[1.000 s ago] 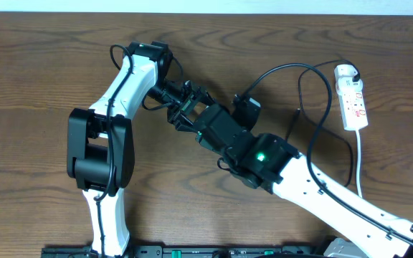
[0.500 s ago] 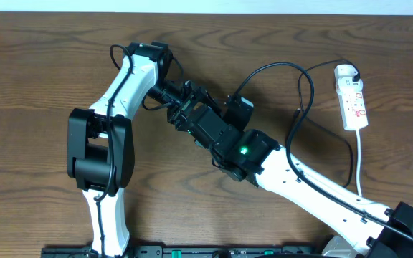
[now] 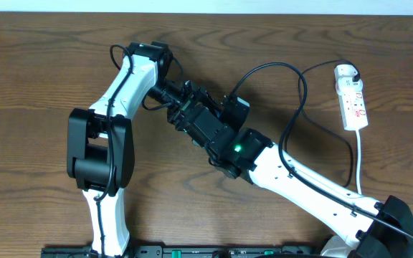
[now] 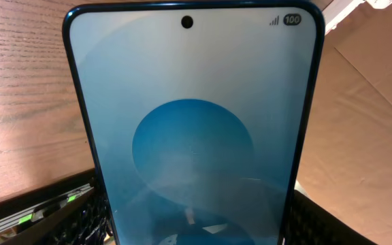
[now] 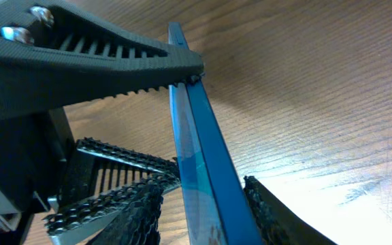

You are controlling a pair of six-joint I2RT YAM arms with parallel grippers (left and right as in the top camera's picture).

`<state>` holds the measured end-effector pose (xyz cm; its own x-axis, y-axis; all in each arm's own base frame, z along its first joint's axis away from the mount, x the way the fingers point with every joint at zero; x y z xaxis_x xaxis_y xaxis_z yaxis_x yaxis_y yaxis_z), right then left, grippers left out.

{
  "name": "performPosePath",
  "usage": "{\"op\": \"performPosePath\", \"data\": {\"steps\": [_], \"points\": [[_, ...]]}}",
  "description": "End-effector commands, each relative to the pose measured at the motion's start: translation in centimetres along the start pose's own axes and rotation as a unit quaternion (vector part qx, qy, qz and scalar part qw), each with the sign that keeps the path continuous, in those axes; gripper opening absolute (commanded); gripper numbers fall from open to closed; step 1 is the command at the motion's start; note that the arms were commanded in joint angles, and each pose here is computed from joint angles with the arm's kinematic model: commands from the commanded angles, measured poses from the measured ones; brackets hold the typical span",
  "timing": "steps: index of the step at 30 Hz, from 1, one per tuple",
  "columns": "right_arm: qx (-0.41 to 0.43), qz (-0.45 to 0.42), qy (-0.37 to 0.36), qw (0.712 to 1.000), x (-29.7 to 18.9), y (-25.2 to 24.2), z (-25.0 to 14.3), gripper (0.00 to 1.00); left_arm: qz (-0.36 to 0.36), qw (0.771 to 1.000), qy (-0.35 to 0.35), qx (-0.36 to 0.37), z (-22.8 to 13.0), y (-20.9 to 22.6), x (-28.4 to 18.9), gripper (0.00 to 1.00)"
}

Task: Plug charger to phone and switch on socket
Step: 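Grasp the phone's side edge with the right gripper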

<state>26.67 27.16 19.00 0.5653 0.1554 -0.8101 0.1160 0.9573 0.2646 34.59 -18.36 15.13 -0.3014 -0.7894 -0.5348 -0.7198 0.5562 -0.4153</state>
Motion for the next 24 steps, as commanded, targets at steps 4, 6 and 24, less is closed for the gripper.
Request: {"op": "performPosePath", "data": {"steps": [4,6,24], "points": [[0.004,0.006,-0.019,1.000,-0.41,0.56,0.78,0.35,-0.022,1.000,0.008,0.019,-1.40,-0.67,-0.83,0.65],[0.005,0.008,-0.019,1.000,-0.40,0.64,0.80,0.34,-0.022,1.000,0.008,0.019,-1.40,-0.67,-0.83,0.65],[0.004,0.003,-0.021,1.000,-0.14,0.45,0.74,0.30,-0.022,1.000,0.008,0.019,-1.41,-0.67,-0.83,0.65]]}}
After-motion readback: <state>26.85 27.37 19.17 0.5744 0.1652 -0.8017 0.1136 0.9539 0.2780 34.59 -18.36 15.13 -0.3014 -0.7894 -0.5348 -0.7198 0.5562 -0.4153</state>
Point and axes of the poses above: each gripper's point midway between its finger pads, its own x axis out along the fingers, its own y axis along the line the jaws close on, z = x × y, the point moved 5 cm from there along -x, back along the fingers, and after that the axes turned 15 degrees about -x, right-handed, at the moved point
